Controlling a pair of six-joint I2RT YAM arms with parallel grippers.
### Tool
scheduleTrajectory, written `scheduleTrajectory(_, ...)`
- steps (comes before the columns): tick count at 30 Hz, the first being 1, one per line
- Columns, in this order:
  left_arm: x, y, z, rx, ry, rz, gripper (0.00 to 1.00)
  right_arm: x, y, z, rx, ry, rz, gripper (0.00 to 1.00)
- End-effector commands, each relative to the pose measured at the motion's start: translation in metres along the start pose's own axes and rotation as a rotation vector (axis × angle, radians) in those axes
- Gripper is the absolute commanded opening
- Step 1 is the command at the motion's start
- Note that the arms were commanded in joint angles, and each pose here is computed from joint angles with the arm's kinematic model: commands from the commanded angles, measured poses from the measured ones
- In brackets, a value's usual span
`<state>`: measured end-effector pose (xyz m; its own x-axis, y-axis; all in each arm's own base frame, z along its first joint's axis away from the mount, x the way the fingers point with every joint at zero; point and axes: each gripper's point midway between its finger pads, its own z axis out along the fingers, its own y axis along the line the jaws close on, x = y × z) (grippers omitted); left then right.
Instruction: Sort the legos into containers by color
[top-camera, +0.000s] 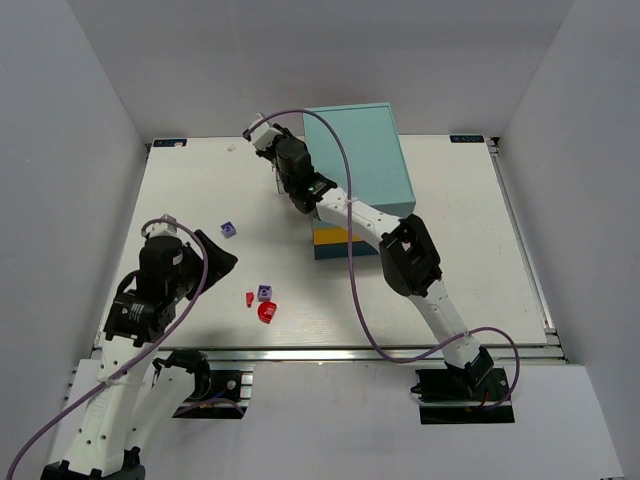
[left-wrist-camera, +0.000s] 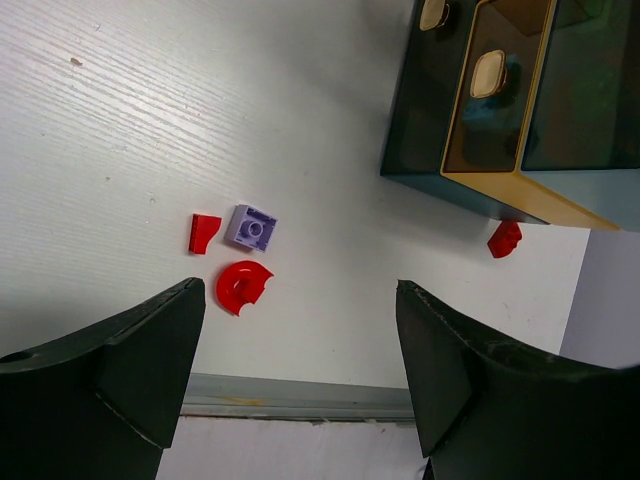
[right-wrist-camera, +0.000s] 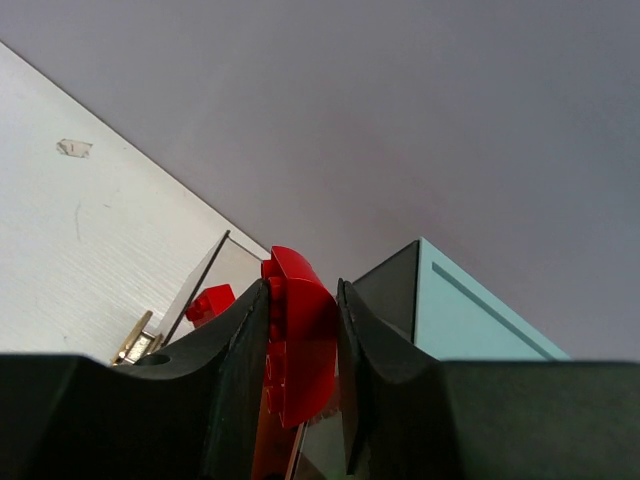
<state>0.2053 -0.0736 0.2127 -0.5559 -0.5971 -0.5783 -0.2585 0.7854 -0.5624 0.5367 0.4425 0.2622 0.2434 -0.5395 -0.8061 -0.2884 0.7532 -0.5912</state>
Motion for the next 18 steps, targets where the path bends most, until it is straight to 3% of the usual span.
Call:
scheduleTrajectory(1, -0.004, -0.001, -0.005, 0.003, -0.020, -0.013, 0.87, -0.019, -0.031, 0.002, 0.089, -0.049, 0.060, 0.25)
scheduleTrajectory(6, -0.002, -0.002, -0.006, 0.010, -0.013, -0.017, 0.87, -0.017, -0.032, 0.001, 0.080, -0.048, 0.063, 0.46)
scheduleTrajectory(14, 0.014, -0.011, 0.004, 0.062, 0.078, -0.017, 0.87, -0.019, -0.036, -0.001, 0.063, -0.052, 0.076, 0.51)
scheduleTrajectory(18, 0.019, -0.015, 0.008, 0.073, 0.114, -0.015, 0.84, -0.034, -0.044, -0.007, 0.057, -0.076, 0.103, 0.50)
